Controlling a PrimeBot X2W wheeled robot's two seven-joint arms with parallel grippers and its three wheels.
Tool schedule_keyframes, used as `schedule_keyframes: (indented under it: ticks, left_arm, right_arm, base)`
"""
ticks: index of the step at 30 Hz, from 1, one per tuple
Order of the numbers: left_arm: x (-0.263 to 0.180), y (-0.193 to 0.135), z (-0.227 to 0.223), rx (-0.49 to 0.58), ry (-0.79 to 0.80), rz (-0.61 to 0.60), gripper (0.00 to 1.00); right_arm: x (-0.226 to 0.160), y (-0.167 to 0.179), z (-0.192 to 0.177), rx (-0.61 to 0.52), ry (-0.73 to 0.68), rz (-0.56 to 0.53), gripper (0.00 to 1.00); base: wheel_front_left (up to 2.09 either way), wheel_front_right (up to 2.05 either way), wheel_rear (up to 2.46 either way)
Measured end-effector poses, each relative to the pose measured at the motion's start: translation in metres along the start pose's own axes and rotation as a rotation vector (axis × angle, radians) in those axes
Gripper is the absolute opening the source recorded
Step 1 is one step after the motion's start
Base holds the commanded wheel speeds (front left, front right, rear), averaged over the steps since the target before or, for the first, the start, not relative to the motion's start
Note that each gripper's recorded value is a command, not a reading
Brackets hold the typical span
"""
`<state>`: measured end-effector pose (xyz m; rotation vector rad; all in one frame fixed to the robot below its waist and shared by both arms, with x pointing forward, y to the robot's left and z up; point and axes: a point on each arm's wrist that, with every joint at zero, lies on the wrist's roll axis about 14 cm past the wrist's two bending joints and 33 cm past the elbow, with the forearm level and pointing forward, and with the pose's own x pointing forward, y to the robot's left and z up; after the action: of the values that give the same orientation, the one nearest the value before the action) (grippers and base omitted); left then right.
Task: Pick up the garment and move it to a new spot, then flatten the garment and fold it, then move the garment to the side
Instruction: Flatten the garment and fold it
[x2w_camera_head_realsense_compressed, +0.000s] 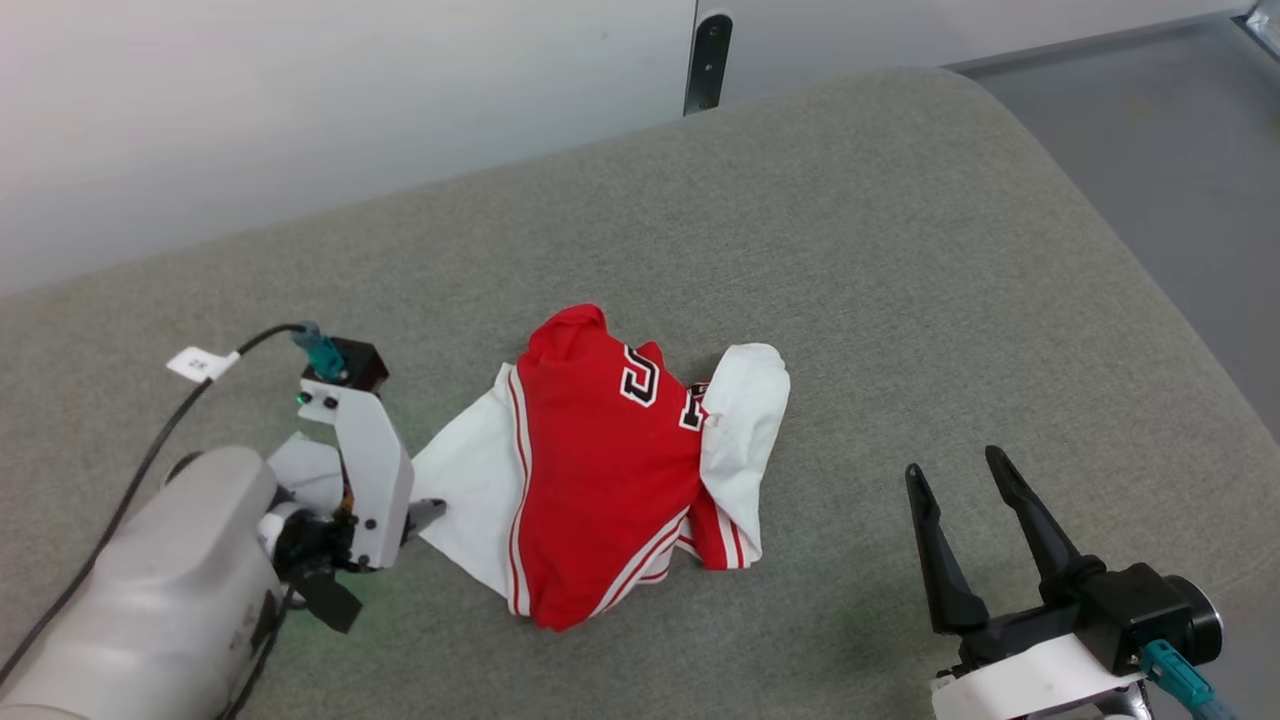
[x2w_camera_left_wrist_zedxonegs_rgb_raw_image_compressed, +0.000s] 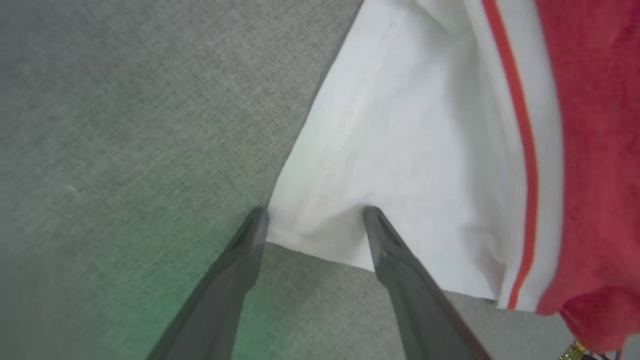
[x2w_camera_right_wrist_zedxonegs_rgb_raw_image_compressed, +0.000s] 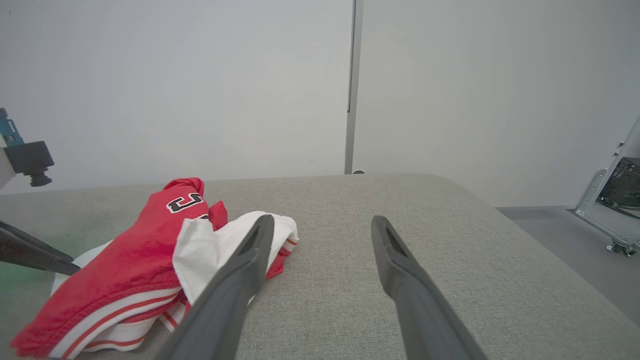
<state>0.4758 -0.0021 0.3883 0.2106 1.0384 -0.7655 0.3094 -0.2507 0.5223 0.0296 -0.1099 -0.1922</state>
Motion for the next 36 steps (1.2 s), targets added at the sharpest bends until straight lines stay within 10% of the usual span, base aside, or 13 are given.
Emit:
schedule_keyframes:
  ticks: [18, 19, 23, 36]
  left_arm:
    - [0.016, 0.004, -0.013, -0.006, 0.091, 0.046, 1.0]
    - [0.016, 0.003, -0.013, -0.005, 0.097, 0.048, 0.93]
    - [0.015, 0.004, -0.014, -0.001, 0.101, 0.055, 0.02]
    - [0.004, 0.015, -0.024, -0.07, 0.111, 0.078, 0.0]
  right_arm:
    - [0.004, 0.002, 0.0, 0.016, 0.001, 0.004, 1.0]
    - [0.004, 0.002, 0.0, 0.016, -0.001, 0.004, 1.0]
    - [0.003, 0.001, 0.0, 0.018, -0.002, 0.001, 1.0]
    - [0.002, 0.003, 0.001, 0.021, -0.007, 0.008, 1.0]
  base:
    - [0.0, 0.0, 0.0]
    - [0.0, 0.0, 0.0]
    - [0.0, 0.0, 0.0]
    - [0.0, 0.0, 0.0]
